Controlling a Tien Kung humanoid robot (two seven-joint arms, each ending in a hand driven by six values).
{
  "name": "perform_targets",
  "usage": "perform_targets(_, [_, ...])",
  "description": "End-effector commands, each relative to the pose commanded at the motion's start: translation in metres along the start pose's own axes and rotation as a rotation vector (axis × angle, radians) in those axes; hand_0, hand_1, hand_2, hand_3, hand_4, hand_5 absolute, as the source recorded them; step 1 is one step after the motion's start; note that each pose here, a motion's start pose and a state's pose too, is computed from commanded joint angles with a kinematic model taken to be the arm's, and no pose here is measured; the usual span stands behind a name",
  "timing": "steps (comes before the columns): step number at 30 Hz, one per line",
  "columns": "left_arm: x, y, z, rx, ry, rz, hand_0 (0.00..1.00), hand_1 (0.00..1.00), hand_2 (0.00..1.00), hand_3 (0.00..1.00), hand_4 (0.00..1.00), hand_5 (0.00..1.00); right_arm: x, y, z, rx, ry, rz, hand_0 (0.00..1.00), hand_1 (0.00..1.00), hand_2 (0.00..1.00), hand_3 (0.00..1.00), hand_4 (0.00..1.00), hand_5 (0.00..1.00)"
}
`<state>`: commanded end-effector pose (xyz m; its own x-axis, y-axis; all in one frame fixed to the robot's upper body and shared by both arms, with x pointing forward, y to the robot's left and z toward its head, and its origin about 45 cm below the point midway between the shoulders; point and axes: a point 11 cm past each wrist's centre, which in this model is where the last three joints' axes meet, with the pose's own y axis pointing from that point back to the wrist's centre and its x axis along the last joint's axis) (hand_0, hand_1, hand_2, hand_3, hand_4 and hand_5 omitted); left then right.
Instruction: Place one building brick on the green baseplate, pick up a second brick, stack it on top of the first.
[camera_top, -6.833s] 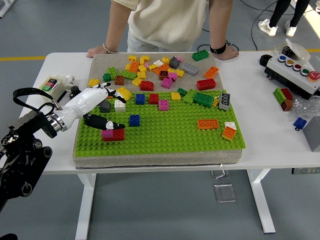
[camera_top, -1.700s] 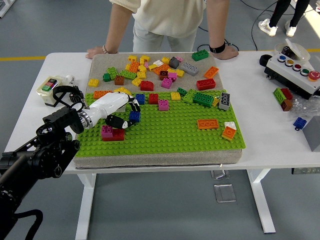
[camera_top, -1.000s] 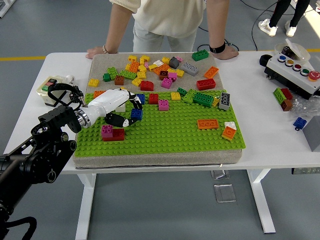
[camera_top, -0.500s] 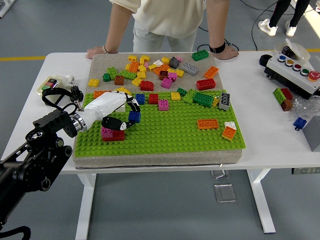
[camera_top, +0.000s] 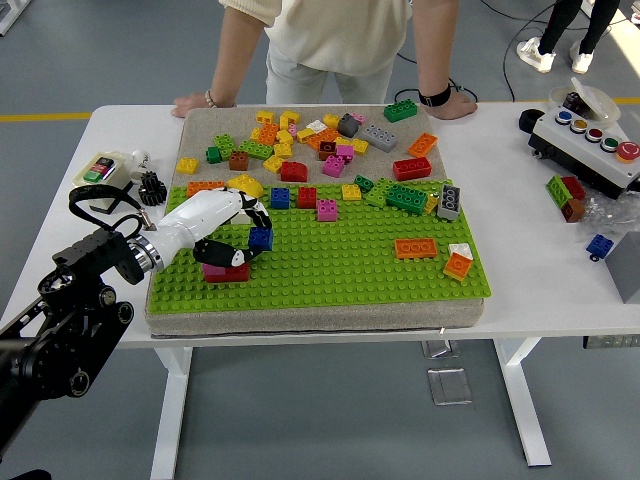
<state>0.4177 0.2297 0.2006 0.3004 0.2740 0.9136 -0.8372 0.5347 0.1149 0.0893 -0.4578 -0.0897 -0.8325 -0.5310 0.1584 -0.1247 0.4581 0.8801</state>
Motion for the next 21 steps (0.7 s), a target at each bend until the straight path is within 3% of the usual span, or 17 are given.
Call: perform_targets(21, [-0.007, 0.018, -0.004, 0.022, 0.020, -0.012, 0.846, 0.664, 0.579, 0.552, 0.694, 0.080, 0.001, 0.000, 0.000, -0.001, -0.011, 0.001, 0.740, 0.659, 0.710, 0.598, 0.923, 0.510])
